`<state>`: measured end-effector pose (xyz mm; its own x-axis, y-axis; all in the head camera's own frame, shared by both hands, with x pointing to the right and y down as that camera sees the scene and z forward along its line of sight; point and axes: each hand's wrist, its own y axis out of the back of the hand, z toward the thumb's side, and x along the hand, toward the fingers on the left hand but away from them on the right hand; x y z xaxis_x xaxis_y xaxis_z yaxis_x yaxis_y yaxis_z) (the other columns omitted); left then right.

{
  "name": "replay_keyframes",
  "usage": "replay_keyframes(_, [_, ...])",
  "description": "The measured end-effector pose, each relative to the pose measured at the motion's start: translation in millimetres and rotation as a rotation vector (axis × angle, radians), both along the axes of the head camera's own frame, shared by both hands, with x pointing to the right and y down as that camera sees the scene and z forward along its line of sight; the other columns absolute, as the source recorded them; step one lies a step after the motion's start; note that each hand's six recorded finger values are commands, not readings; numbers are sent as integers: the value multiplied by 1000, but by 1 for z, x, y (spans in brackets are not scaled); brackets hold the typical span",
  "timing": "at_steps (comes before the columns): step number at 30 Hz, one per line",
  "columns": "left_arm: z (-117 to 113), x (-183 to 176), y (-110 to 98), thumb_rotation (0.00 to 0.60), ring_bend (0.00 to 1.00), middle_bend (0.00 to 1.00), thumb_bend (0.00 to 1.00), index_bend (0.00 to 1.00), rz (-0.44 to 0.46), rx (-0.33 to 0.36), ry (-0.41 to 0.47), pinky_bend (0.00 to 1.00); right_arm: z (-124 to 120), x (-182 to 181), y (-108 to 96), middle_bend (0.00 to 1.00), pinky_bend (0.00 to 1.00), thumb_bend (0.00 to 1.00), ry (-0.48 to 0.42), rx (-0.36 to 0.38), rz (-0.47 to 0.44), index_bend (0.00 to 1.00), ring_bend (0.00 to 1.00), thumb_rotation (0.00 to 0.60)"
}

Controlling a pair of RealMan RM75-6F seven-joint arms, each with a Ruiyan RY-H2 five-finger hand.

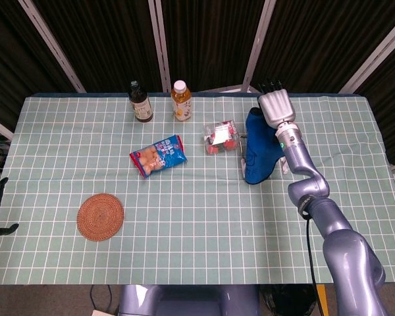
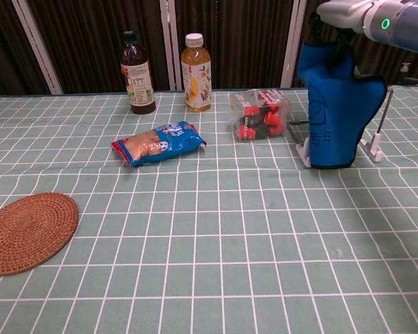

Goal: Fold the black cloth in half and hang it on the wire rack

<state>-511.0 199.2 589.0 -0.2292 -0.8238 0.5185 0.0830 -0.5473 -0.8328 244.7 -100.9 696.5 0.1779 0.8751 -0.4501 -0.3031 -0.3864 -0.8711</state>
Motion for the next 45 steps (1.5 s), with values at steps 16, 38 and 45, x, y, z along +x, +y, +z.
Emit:
replay_keyframes(16, [-5,2,-2,600,0,0,0,0,9,22,19,0,-30,12,-10,0,0,0,-55,122,11,0,0,600])
replay_keyframes(38, [-39,22,-4,600,0,0,0,0,94,166,109,0,-119,90,124,0,0,0,-367,157,111,0,0,600])
replay_keyframes(45, [-49,28,5,600,0,0,0,0,105,186,132,0,-148,155,220,0,0,0,-373,124,314,0,0,600])
